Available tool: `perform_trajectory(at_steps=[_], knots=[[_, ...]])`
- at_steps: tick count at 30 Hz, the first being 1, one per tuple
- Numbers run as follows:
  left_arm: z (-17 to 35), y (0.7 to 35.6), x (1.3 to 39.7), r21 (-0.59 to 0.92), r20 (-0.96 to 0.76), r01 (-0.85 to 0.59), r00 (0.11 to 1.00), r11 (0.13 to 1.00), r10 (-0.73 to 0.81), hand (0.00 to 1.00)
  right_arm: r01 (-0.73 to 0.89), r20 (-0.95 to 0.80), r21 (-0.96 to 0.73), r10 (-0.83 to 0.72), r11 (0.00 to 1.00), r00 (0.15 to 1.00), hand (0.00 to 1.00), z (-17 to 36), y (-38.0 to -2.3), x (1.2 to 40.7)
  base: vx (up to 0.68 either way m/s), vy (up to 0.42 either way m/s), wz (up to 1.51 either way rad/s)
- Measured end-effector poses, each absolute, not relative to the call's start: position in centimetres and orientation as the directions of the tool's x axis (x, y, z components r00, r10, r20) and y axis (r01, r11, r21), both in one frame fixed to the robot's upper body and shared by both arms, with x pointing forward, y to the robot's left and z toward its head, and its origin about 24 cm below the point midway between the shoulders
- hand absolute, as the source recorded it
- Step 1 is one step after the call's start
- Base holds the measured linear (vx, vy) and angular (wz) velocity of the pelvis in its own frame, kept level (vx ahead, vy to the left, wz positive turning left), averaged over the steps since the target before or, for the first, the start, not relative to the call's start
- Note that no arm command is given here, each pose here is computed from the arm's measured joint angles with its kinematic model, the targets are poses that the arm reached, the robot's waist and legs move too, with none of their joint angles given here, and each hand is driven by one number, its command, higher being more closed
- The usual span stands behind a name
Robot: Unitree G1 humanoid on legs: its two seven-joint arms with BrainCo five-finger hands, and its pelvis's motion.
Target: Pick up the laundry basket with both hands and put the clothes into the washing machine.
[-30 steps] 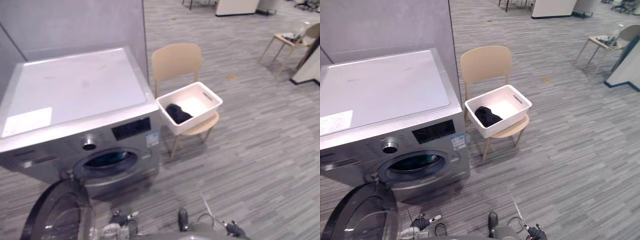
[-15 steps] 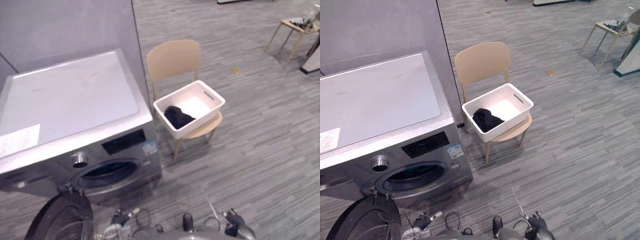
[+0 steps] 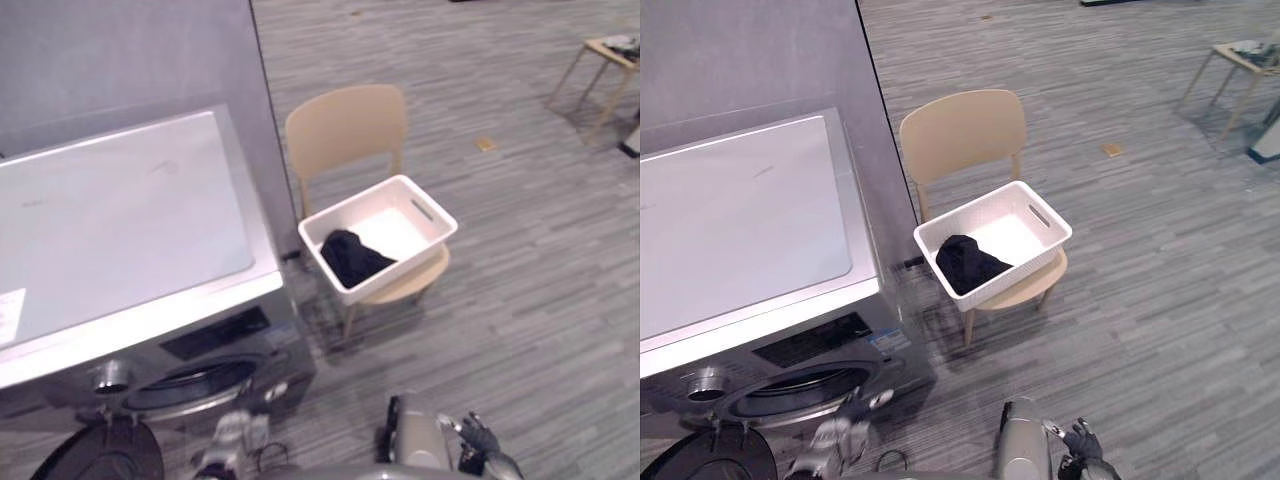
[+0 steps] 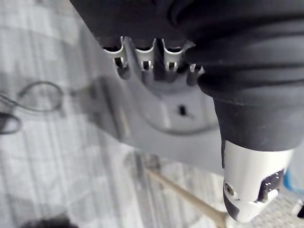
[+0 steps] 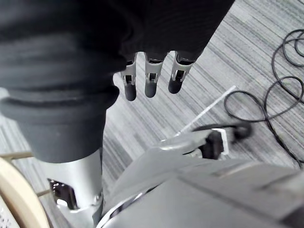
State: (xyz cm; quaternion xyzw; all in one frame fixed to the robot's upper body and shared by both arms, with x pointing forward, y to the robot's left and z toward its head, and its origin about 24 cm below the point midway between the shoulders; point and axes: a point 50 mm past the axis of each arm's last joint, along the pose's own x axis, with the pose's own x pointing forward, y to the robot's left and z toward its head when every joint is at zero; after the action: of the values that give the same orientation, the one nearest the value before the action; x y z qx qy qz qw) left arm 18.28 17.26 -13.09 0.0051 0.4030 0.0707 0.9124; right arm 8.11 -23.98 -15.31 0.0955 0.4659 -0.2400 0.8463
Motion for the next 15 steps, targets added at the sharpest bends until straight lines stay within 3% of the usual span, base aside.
perform_trajectory(at_steps=[4, 7, 11, 15], knots=[[-14.6, 17.0, 15.8, 0.122, -0.805, -0.063, 0.578, 0.991, 0.136, 0.00, 0.581, -0.861, -0.098, -0.362, 0.808, 0.357, 0.00, -15.7, -25.1, 5.8, 0.31, -0.444, 0.15], [-15.0, 16.9, 15.0, 0.119, -0.818, -0.071, 0.559, 0.990, 0.138, 0.00, 0.583, -0.873, -0.083, -0.341, 0.808, 0.349, 0.00, -16.0, -23.9, 5.8, 0.18, -0.273, 0.51], [-15.7, 18.5, 12.6, 0.154, -0.844, -0.091, 0.505, 0.984, 0.178, 0.00, 0.494, -0.844, -0.037, -0.292, 0.869, 0.449, 0.00, -15.6, -22.6, 8.9, 0.03, -0.216, 0.27], [-16.1, 19.0, 11.0, 0.144, -0.863, -0.118, 0.471, 0.983, 0.183, 0.00, 0.504, -0.846, -0.056, -0.309, 0.862, 0.434, 0.00, -15.6, -23.4, 8.1, -0.04, -0.089, 0.84]])
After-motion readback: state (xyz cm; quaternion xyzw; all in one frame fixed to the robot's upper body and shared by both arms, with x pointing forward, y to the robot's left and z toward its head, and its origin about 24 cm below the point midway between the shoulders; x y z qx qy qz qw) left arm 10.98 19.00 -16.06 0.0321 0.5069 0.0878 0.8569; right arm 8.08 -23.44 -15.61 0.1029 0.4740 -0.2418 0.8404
